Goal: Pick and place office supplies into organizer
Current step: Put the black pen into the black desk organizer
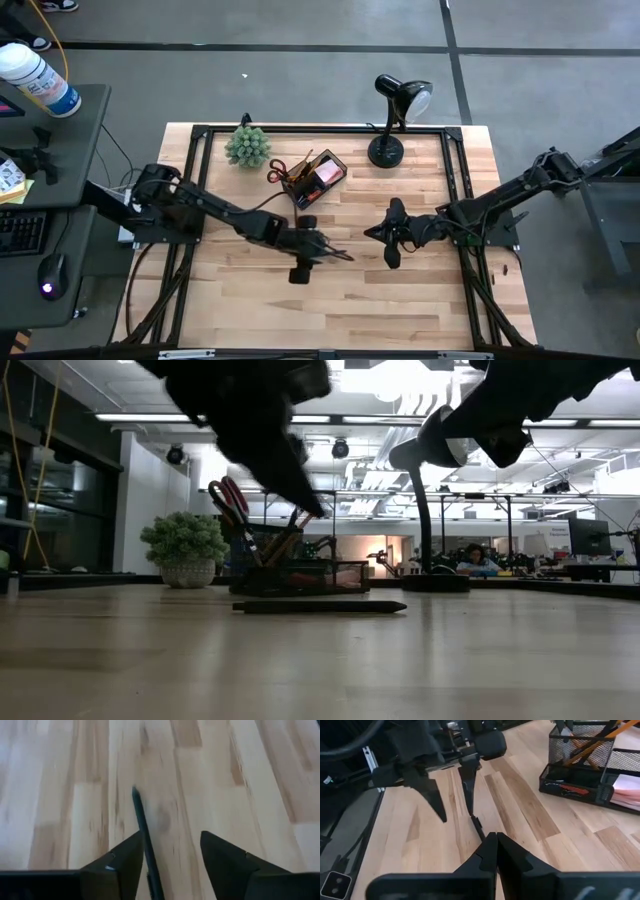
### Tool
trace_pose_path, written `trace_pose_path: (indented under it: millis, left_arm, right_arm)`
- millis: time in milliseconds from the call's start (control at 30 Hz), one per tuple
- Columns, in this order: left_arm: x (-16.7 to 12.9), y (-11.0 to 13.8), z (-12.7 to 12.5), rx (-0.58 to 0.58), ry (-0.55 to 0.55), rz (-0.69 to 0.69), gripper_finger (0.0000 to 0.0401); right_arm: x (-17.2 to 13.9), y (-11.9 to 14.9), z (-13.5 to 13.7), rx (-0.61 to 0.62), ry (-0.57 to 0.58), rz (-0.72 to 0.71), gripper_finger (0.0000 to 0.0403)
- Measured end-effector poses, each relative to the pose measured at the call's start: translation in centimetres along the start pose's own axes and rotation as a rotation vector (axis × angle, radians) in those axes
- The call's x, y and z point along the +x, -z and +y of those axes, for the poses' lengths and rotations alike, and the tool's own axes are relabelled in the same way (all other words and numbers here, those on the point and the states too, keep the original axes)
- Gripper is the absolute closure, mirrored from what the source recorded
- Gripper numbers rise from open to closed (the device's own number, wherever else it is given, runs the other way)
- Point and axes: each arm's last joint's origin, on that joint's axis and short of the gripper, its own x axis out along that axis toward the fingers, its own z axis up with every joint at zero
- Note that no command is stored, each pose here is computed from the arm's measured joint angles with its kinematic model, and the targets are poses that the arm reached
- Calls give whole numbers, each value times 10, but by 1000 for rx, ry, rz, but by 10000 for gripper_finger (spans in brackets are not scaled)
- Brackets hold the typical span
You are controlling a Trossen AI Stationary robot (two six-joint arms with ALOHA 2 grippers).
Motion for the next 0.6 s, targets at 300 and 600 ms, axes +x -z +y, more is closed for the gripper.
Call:
trace_pose_path:
  millis: [300,600]
  left_arm:
    - [15,-4,6,46,-14,128,197]
    - [15,-3,7,48,-38,136,201]
  right_arm:
    - [0,0,0,3,-7,-2,399]
    - [0,-1,1,-10,-22,2,395]
